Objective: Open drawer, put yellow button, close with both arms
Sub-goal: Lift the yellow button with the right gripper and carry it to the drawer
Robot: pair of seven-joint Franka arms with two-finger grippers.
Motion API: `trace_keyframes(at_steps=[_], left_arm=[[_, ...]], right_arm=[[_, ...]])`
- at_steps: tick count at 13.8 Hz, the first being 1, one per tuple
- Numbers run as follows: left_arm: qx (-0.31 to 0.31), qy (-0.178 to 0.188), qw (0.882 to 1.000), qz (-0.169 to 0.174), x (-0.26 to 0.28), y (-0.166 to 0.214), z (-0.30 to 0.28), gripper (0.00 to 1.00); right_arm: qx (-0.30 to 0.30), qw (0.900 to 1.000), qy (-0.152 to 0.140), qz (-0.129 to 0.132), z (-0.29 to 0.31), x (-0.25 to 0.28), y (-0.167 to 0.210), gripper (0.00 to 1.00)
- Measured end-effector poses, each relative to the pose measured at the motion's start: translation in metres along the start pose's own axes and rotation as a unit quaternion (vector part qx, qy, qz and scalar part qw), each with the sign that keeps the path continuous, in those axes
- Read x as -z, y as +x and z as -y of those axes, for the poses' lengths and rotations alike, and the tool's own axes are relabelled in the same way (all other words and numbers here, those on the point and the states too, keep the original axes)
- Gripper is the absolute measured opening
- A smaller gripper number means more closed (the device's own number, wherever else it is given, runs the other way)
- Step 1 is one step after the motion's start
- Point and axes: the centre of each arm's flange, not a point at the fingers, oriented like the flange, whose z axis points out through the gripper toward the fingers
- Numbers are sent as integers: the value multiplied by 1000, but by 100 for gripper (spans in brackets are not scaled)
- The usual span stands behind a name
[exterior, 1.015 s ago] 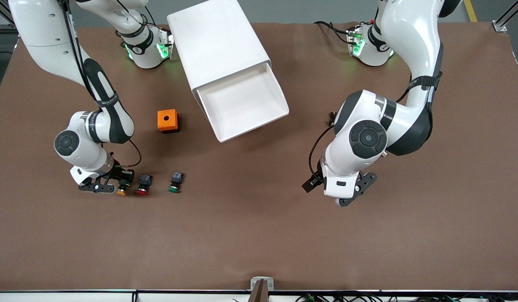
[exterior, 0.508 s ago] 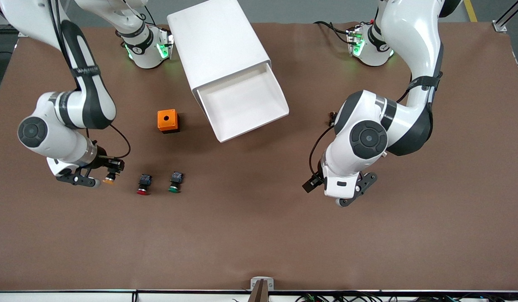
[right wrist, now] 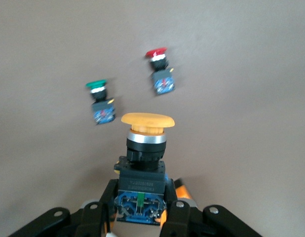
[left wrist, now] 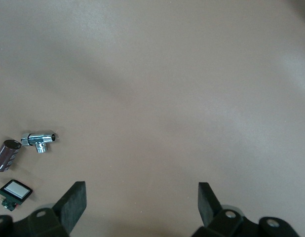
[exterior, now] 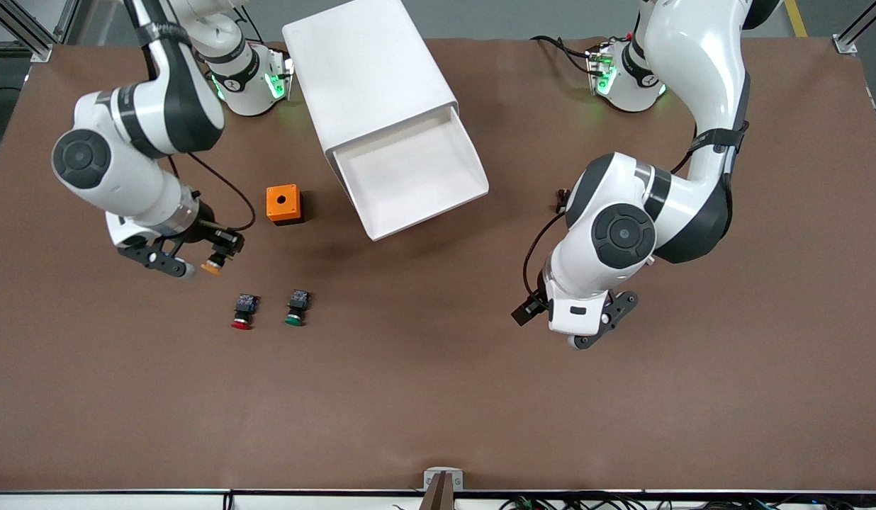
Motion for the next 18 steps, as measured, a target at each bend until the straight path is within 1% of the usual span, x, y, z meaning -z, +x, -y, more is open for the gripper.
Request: trace_keyframes(at_steps=[3, 8, 13, 18], left_arm=[[0, 0, 1000, 0, 0, 0, 0, 100], [0, 0, 1000, 0, 0, 0, 0, 100], [0, 0, 1000, 0, 0, 0, 0, 100], [0, 0, 1000, 0, 0, 0, 0, 100]], right_arm=[[-32, 999, 9, 3, 27, 22, -35, 41], [-89, 996, 18, -2, 85, 53, -102, 41], [-140, 990, 28, -6, 140, 65, -170, 41], [-178, 983, 33, -8, 176, 66, -214, 41]])
